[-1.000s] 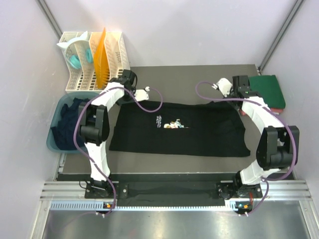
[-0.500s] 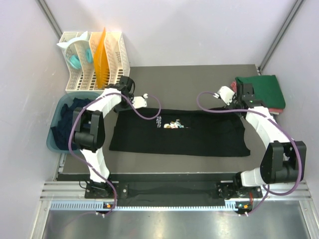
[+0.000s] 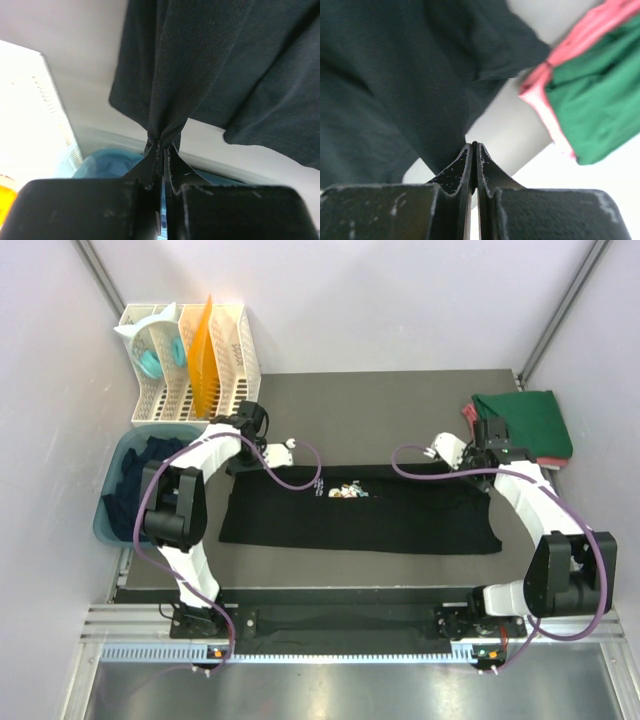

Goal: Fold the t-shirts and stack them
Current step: Fold the other side of the tshirt into a rectangle

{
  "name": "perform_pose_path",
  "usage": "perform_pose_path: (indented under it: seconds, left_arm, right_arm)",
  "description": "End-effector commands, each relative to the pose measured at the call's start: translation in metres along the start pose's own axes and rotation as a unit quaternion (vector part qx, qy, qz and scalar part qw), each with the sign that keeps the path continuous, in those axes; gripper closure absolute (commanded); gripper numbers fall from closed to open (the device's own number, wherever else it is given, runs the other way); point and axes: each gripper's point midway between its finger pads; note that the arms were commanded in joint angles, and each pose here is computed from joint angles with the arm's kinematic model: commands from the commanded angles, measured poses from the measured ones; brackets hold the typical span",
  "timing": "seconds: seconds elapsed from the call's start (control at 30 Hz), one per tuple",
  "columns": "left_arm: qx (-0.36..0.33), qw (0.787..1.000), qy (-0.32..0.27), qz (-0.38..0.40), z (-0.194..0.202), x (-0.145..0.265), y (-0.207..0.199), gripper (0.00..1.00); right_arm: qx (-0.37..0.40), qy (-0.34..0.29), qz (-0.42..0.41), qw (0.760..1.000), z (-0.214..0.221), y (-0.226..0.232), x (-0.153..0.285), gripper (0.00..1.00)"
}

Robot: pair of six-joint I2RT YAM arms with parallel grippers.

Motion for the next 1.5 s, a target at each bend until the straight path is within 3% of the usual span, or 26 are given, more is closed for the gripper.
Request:
perform_pose_path:
  seconds: [0.0,0.33,1.2,1.27,1.3,1.33,1.4,1.47]
  left_arm:
    - [-0.011,1.000,0.011,0.019,0.012,0.009,-0.015,1.00]
    - [-0.020,0.999,0.006,0.033,0.010,0.006,-0.021,1.00]
    - [-0.033,0.997,0.010,0.070,0.013,0.008,-0.049,1.00]
    - [-0.036,0.996,0.018,0.081,0.015,0.007,-0.053,0.90]
    - [-0.038,0.996,0.022,0.084,0.017,0.005,-0.054,0.69]
    - [-0.039,0.995,0.025,0.082,0.018,0.005,-0.054,0.66]
    - [-0.046,0.995,0.035,0.079,0.021,0.003,-0.052,0.66]
    - [-0.047,0.995,0.040,0.075,0.022,0.003,-0.049,0.62]
  right_arm:
    - [0.026,-0.004,-0.047,0.999,0.005,0.026,0.004,1.00]
    - [0.059,-0.007,-0.106,0.993,0.005,0.054,0.000,1.00]
    - [0.134,0.023,-0.145,0.980,0.023,0.073,0.005,1.00]
    - [0.141,0.028,-0.158,0.977,0.025,0.079,0.004,0.93]
    - [0.143,0.035,-0.172,0.974,0.028,0.084,0.003,0.87]
    - [0.150,0.036,-0.179,0.972,0.029,0.088,0.003,0.75]
    - [0.159,0.043,-0.193,0.967,0.035,0.095,0.003,0.68]
    - [0.175,0.051,-0.198,0.963,0.040,0.100,0.002,0.49]
Point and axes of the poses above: each gripper's point midway between its finger pads, its own x axis back along the fingers, its own y axis along the line the jaws close on, z = x × y, and after that the axes turned 2 degrees about -x, right-handed
